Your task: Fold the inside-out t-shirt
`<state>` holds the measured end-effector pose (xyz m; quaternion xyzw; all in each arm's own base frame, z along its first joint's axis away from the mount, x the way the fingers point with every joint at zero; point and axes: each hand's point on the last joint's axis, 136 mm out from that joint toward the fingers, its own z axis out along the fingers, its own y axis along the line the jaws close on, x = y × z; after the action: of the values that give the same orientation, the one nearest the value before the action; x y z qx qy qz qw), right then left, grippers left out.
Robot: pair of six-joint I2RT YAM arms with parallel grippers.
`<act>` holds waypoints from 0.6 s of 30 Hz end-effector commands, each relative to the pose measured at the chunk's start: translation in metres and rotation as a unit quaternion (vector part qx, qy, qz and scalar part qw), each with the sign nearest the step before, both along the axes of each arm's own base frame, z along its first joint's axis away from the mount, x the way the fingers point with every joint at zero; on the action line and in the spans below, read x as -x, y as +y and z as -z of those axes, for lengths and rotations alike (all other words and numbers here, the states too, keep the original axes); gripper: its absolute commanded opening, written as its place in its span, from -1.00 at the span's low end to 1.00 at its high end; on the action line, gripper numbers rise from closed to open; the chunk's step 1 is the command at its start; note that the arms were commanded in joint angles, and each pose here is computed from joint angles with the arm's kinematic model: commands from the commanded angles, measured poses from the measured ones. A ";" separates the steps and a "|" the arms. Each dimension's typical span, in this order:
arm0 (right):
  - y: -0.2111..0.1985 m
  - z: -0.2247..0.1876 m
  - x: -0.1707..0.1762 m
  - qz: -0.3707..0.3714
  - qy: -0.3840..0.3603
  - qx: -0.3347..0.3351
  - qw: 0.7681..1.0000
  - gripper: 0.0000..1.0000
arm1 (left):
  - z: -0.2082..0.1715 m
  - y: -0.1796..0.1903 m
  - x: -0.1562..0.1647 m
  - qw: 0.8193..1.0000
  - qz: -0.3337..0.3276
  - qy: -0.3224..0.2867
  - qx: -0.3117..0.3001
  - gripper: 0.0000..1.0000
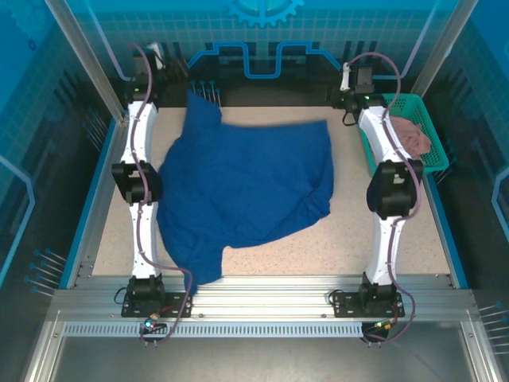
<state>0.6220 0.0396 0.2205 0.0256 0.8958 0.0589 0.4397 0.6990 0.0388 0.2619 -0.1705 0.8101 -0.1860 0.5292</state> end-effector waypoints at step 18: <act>0.103 0.154 0.296 -0.128 0.279 0.165 0.937 0.15 | 0.096 -0.140 0.245 0.966 0.078 0.136 0.205 0.60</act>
<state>0.3326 0.1585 0.0829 -0.1702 0.9701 0.0125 0.1728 0.4655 -0.0905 0.1770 -0.2295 0.8403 -0.3243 0.3688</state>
